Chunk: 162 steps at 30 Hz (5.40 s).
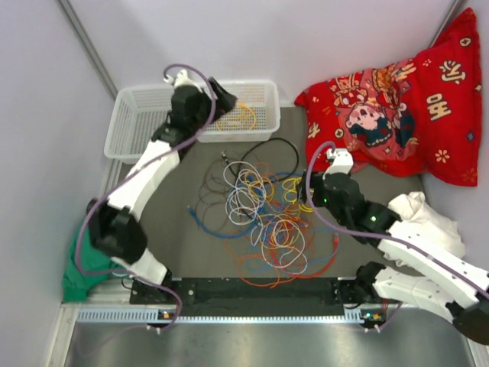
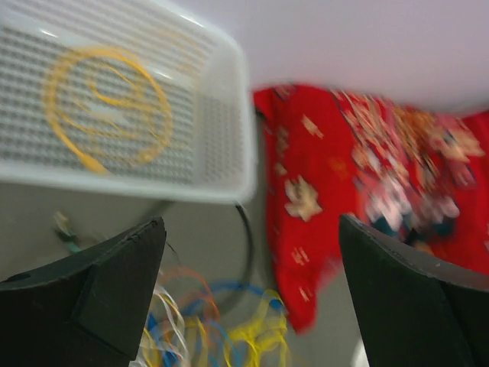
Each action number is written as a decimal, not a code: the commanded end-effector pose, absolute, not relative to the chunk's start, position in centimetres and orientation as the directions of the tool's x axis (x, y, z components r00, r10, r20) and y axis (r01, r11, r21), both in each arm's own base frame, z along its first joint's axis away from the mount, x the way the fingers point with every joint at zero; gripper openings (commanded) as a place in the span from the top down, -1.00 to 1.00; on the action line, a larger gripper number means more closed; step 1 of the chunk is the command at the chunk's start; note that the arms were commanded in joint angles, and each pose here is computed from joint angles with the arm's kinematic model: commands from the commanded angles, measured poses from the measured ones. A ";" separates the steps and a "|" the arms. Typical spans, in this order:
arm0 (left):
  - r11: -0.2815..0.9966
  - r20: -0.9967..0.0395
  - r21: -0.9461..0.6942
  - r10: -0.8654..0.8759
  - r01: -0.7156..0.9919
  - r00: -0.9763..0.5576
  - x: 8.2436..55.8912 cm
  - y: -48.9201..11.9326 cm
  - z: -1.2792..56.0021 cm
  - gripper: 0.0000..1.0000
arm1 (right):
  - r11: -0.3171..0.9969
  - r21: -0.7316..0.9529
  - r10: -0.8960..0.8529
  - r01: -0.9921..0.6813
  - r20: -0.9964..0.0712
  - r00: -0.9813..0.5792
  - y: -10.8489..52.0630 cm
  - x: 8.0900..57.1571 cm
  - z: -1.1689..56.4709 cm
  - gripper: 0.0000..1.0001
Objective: Untangle the cables
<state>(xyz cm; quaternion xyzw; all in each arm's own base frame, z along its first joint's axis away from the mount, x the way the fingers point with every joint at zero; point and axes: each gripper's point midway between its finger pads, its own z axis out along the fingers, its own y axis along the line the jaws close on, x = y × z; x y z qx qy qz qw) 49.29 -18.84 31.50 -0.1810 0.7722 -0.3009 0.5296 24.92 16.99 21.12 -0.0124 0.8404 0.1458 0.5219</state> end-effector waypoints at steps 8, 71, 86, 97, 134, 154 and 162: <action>0.764 -0.721 -0.625 -0.485 0.160 -0.495 27.6 -25.0 26.9 -0.98 | 0.922 0.387 0.321 -0.002 -0.767 -0.555 19.9 30.2 14.3 -0.63; 0.796 -0.644 -0.592 -0.562 -0.126 -0.519 21.2 -15.8 16.5 -0.82 | 0.795 0.425 0.281 -0.431 -0.890 -0.359 32.5 46.7 37.2 1.00; 0.887 -0.659 -0.453 -0.404 -0.095 -0.634 22.1 -18.1 14.4 -0.81 | 0.773 0.461 0.361 -0.437 -0.885 -0.295 32.1 54.1 37.1 -0.89; 0.821 -0.553 -0.563 -0.454 -0.087 -0.699 20.8 -20.4 13.6 -0.73 | 0.861 0.438 0.282 -0.257 -0.833 -0.476 23.6 40.0 24.8 -0.79; 0.769 -0.500 -0.636 -0.480 -0.071 -0.721 20.0 -21.5 12.7 -0.68 | 0.906 0.375 0.100 -0.198 -0.642 -0.760 20.1 20.9 5.3 -0.71; 0.743 -0.634 -0.670 -0.574 -0.002 -0.519 21.8 -18.4 19.3 -0.64 | 0.788 0.354 0.098 -0.503 -0.880 -0.466 25.3 24.3 27.5 1.00; 0.676 -0.709 -0.697 -0.602 0.239 -0.368 22.1 -18.7 25.1 -0.65 | 0.745 0.384 0.202 -0.545 -0.909 -0.364 23.3 22.4 36.7 1.00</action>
